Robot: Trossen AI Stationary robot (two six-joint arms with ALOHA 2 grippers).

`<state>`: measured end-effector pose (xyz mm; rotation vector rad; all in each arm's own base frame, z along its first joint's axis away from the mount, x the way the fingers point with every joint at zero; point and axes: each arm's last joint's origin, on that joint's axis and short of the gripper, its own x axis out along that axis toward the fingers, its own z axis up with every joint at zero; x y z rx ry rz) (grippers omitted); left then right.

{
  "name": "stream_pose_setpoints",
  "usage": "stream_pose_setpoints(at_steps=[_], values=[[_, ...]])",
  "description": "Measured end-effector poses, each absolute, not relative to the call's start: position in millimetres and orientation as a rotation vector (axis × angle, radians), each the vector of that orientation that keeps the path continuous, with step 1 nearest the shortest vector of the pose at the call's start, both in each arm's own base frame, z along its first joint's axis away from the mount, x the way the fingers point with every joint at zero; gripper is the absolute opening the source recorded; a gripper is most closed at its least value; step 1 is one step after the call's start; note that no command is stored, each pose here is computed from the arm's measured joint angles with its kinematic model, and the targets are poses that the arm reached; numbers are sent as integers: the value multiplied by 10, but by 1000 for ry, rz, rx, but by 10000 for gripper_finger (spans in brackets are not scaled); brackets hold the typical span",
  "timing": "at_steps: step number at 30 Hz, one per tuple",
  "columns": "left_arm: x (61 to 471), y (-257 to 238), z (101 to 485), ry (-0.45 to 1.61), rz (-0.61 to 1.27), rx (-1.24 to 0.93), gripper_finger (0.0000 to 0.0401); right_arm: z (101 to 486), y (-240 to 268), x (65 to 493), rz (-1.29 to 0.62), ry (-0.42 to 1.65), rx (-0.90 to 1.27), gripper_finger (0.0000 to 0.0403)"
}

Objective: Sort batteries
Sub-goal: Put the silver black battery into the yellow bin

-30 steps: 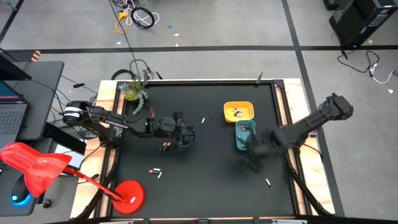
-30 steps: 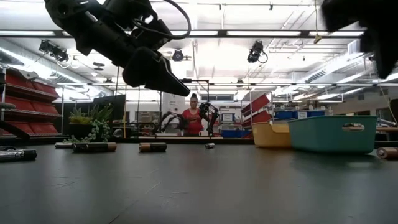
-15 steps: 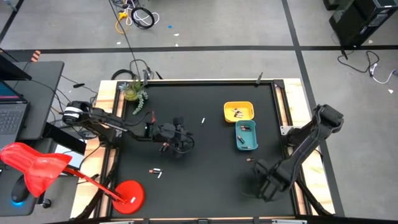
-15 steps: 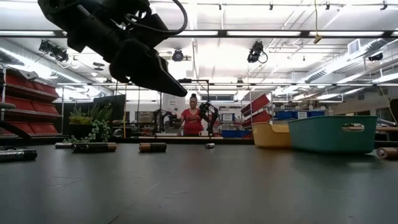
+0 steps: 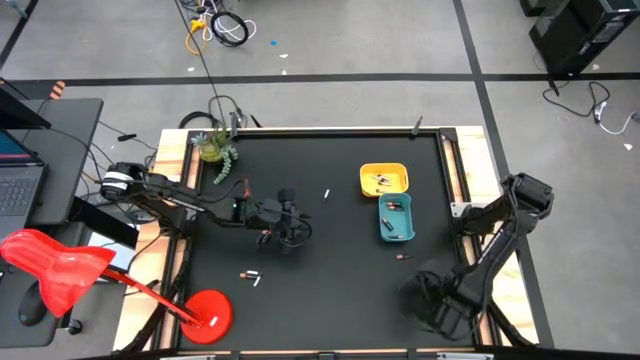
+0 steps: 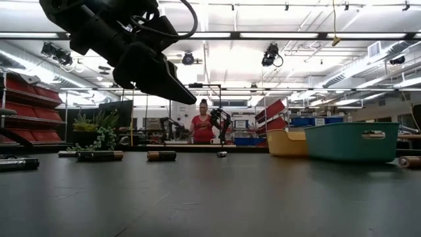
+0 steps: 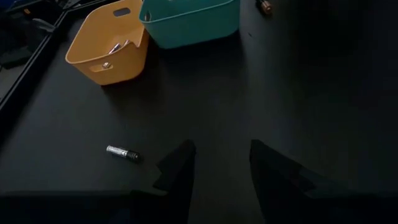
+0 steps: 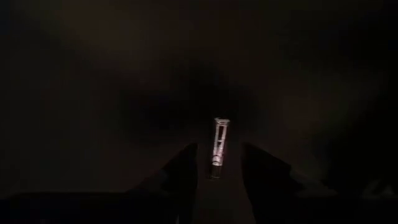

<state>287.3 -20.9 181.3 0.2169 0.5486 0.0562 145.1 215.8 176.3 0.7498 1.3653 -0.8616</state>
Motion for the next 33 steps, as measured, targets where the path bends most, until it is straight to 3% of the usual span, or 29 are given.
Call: stream_pose_setpoints(at_steps=[14, 17, 23, 33], values=[[2873, -209, 1813, 549, 59, 212, 156, 1378, 2084, 1292, -832, 1302, 833, 127], [2873, -209, 1813, 549, 59, 213, 156, 1338, 2034, 1295, -862, 1320, 839, 109], [2870, -209, 1808, 556, 60, 213, 156, 1336, 1967, 1358, -873, 1359, 815, 20], [2860, -208, 1793, 574, 59, 214, 156, 1373, 1919, 1461, -855, 1333, 744, 20]])
